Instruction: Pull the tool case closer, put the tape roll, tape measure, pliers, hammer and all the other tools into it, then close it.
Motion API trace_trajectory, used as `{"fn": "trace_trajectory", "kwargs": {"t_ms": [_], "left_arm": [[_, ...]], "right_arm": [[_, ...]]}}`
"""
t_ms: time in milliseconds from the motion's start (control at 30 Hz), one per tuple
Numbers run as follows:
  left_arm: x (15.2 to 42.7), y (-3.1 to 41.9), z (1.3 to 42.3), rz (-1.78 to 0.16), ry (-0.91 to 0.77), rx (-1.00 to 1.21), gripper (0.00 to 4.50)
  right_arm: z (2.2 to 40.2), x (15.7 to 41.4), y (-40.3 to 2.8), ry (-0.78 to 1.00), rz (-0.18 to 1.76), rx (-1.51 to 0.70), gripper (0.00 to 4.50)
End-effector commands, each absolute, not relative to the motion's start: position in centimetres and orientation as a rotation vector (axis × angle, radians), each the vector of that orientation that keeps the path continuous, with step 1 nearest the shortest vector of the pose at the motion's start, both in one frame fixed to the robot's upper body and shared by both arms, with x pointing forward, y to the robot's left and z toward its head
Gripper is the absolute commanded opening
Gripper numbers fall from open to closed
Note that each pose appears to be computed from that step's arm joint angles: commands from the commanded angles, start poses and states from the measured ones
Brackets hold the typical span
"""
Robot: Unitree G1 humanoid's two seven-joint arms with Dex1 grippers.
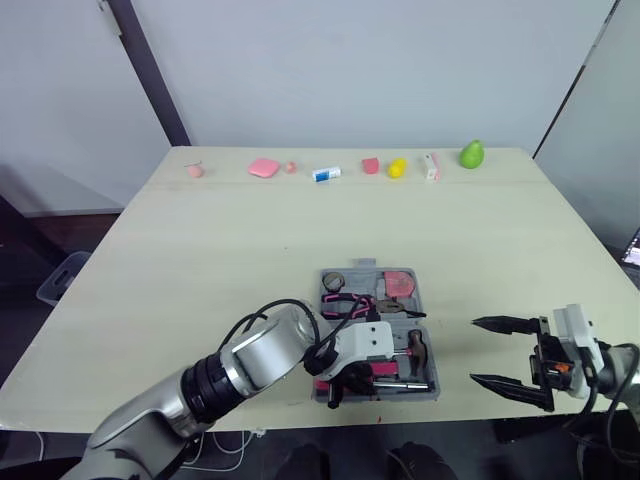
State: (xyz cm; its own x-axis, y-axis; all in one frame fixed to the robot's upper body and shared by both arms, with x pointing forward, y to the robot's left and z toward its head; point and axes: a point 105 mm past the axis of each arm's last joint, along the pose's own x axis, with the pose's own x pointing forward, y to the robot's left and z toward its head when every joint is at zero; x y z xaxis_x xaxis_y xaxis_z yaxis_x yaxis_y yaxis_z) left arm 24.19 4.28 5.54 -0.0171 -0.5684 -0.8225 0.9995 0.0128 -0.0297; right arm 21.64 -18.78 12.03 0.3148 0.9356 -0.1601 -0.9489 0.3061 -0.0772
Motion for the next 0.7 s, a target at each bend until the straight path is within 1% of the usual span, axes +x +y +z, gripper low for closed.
{"fn": "trace_trajectory", "kwargs": {"t_ms": [33, 267, 300, 400, 567, 600, 700], "left_arm": [[23.32, 3.65, 5.17, -1.489, 0.787, 0.741, 0.51], [23.52, 3.29, 5.13, -1.476, 0.787, 0.707, 0.51], [23.54, 3.29, 5.12, -1.475, 0.785, 0.707, 1.0], [23.35, 3.43, 5.1, -1.486, 0.789, 0.71, 1.87], [23.35, 3.57, 5.23, -1.494, 0.783, 0.71, 4.2], [23.31, 3.62, 5.24, -1.498, 0.783, 0.713, 4.45], [23.31, 3.33, 5.74, -1.504, 0.765, 0.699, 4.45]], "right_arm": [[13.02, 21.45, -18.67, 0.051, 1.253, -0.203, 4.5], [12.99, 21.31, -18.82, 0.05, 1.24, -0.207, 4.5], [12.98, 21.33, -18.8, 0.049, 1.239, -0.208, 4.5], [12.94, 21.34, -18.63, 0.048, 1.239, -0.207, 4.5], [12.83, 21.4, -18.59, 0.046, 1.236, -0.209, 4.5], [12.83, 21.38, -18.58, 0.046, 1.235, -0.208, 4.5], [12.8, 21.37, -18.66, 0.048, 1.234, -0.21, 4.5]]}}
